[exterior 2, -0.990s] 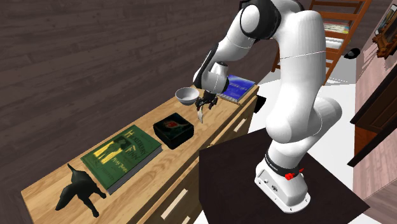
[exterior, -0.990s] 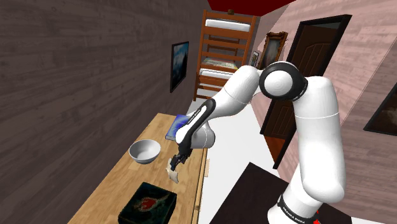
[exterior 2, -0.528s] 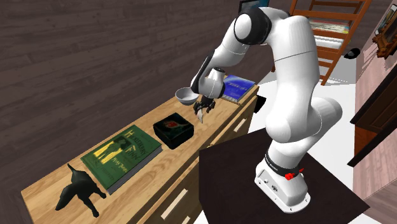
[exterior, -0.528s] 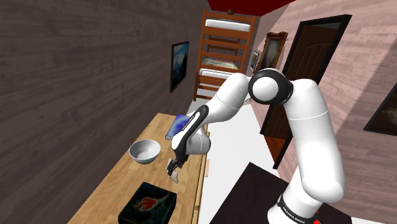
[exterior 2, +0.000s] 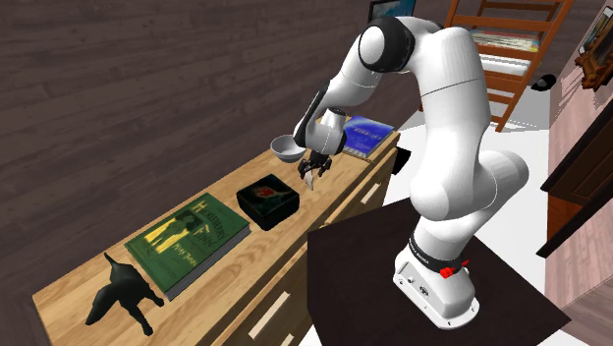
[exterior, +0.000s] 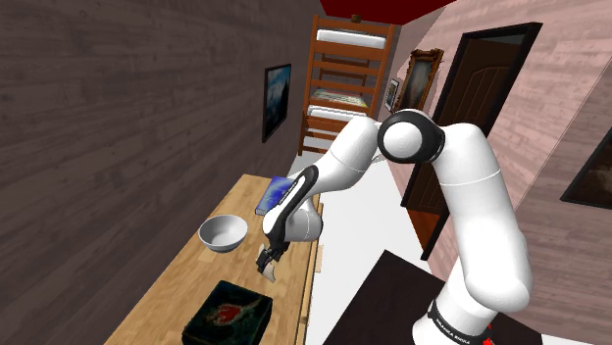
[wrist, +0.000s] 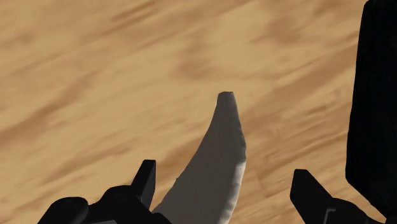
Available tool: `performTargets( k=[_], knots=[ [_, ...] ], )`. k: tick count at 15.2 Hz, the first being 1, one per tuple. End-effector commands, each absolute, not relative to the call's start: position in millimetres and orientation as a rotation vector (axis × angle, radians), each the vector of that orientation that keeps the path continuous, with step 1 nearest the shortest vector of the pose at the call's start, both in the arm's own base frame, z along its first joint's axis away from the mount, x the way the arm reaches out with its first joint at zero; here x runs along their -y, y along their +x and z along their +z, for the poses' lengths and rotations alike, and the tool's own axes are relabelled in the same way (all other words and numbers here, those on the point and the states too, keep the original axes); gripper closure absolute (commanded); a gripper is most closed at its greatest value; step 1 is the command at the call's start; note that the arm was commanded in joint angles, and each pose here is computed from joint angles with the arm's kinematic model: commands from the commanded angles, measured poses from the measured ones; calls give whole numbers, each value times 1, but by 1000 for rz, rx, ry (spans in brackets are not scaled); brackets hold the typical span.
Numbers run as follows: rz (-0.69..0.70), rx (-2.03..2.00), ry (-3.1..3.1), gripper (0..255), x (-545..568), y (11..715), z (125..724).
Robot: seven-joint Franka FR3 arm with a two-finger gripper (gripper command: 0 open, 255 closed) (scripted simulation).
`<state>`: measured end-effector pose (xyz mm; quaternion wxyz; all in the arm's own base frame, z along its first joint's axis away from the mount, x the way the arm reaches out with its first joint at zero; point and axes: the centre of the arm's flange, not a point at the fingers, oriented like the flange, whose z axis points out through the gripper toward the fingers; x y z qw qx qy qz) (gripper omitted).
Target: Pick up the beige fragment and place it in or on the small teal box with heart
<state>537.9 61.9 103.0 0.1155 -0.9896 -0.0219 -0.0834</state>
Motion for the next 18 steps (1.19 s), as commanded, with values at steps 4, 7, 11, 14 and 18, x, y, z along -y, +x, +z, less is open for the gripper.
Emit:
performTargets(
  k=[4,7,11,14,18],
  knots=[
    [-244,64,-2899,255,-62,538,103],
    [-244,64,-2899,255,-62,538,103],
    [-244,64,-2899,255,-62,538,103],
    [-244,64,-2899,255,-62,538,119],
    [-244,64,-2899,255,-62,538,140]
  ],
)
